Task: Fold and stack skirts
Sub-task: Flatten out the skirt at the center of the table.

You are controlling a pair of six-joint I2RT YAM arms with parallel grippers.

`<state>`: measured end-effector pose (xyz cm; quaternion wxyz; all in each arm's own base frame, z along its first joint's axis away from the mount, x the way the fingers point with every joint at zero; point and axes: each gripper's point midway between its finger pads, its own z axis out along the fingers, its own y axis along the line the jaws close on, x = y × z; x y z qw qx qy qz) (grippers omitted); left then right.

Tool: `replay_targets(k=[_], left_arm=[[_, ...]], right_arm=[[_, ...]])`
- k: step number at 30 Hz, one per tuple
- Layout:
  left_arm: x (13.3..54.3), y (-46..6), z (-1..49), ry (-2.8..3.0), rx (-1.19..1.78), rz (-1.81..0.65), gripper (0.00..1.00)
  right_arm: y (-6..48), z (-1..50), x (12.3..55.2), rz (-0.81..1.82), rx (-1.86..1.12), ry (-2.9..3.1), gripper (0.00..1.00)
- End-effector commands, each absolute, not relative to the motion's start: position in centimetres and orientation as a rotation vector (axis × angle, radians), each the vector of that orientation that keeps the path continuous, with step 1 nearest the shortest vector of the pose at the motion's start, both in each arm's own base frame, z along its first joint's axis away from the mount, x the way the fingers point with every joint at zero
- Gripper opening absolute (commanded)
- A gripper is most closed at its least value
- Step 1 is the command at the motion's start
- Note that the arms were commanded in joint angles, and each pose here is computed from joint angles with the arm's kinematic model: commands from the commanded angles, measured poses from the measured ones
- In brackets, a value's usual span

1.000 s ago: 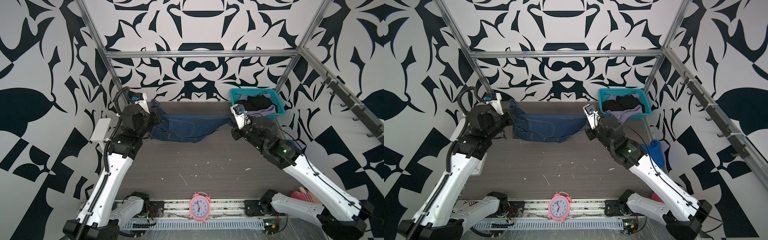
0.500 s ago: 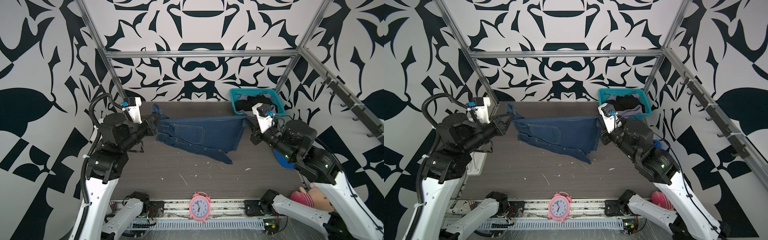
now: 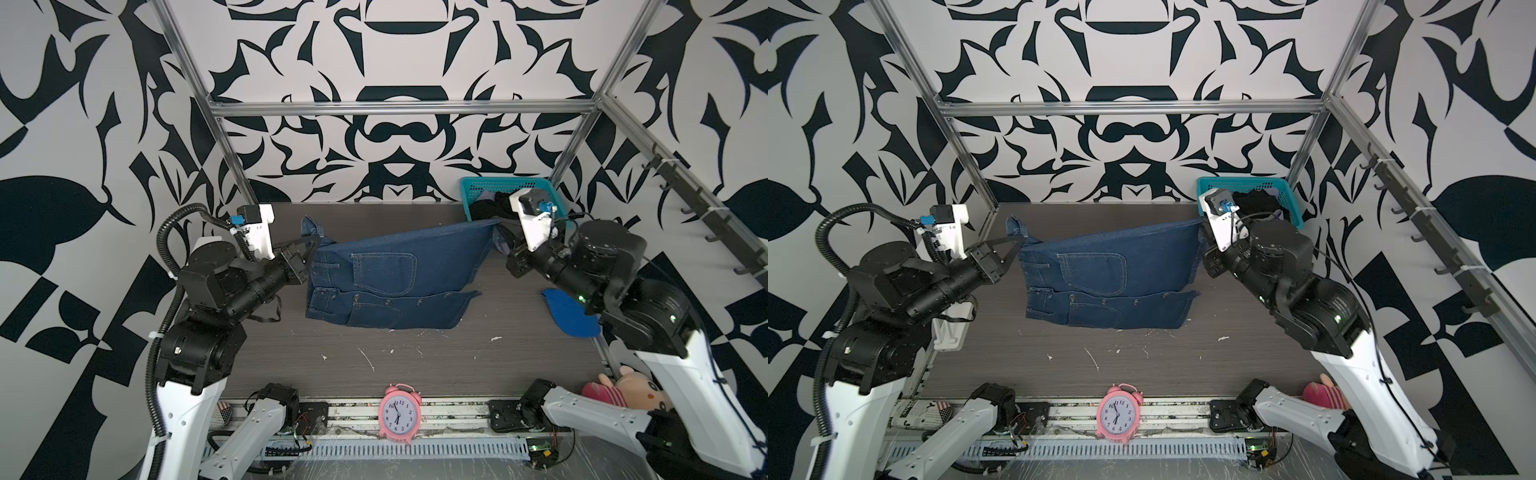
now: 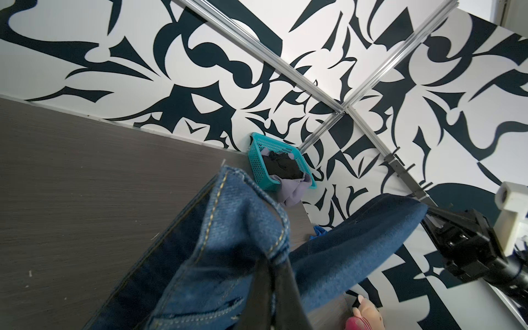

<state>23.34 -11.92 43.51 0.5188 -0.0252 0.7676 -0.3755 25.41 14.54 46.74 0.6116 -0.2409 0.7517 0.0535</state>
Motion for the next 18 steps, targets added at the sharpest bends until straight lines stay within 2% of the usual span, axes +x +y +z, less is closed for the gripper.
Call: replay_targets(k=[1,4,8,11,18], left_arm=[[28.6,-9.3,40.5,1.89,-0.211,-0.696,0.0],[32.2,-10.0,38.5,1.927,-0.18,-0.657,0.0],[36.9,-8.2,34.9,1.974,-0.251,-0.647,0.0],[40.0,-6.9,31.3,2.024,-0.314,-0.645,0.0],[45.6,-4.9,21.8,2.166,-0.255,-0.481,0.0]], right_arm=[[10.2,49.8,28.5,-0.126,-0.31,1.712,0.0],[11.0,48.2,32.7,-0.173,-0.304,1.762,0.0],[11.4,45.2,38.6,-0.154,-0.293,1.821,0.0],[11.7,42.1,43.0,-0.164,-0.288,1.879,0.0],[13.8,34.4,51.4,-0.231,-0.289,1.885,0.0]])
